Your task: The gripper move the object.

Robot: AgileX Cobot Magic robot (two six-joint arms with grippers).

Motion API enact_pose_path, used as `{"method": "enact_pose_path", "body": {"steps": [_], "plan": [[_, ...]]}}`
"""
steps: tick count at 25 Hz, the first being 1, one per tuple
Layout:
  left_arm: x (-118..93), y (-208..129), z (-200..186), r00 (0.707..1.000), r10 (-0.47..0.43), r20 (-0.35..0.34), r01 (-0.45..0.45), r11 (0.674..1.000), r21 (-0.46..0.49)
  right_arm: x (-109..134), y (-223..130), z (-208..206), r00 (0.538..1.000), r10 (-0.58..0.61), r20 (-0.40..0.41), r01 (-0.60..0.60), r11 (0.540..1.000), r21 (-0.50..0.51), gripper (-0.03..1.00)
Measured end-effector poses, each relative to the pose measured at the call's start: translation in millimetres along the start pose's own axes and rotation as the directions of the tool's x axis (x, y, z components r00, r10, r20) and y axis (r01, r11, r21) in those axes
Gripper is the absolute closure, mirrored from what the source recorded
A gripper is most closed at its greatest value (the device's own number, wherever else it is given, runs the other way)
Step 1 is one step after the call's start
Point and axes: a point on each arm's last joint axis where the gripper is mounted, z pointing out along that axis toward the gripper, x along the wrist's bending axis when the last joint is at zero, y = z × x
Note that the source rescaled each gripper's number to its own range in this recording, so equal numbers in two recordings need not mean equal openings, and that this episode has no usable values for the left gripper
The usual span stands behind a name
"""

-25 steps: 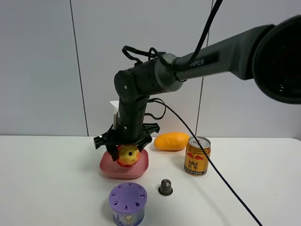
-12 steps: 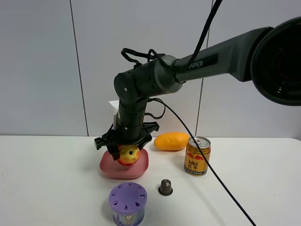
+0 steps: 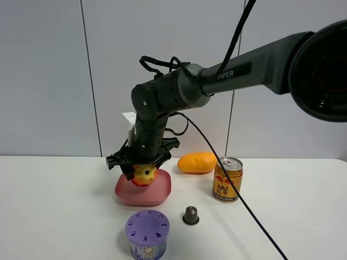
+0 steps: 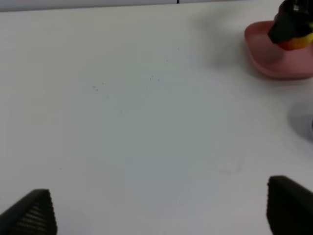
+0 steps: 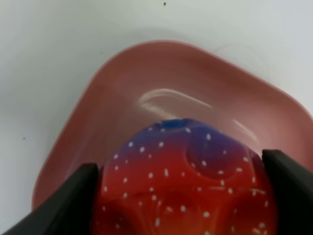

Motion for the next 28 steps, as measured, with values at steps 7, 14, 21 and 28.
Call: {"method": "enact_pose_path", "body": {"steps": [7,14,21,28], "plan": [[0,0,0,1.0,0.0,0.0,0.0,1.0,0.0,0,-9,12,0.999,-0.032,0.012,0.032,0.998,0.05,0.83],[0,0,0,1.0,0.0,0.0,0.0,1.0,0.0,-1,-12,11,0.999,-0.049,0.022,0.047,0.995,0.086,0.53],[0,0,0,1.0,0.0,0.0,0.0,1.0,0.0,-8,-1,-29,0.998,-0.037,0.043,0.032,0.994,0.104,0.52],[0,0,0,1.0,0.0,0.0,0.0,1.0,0.0,-22,32,-148,1.0,0.008,0.03,-0.007,0.998,-0.061,0.52]]}}
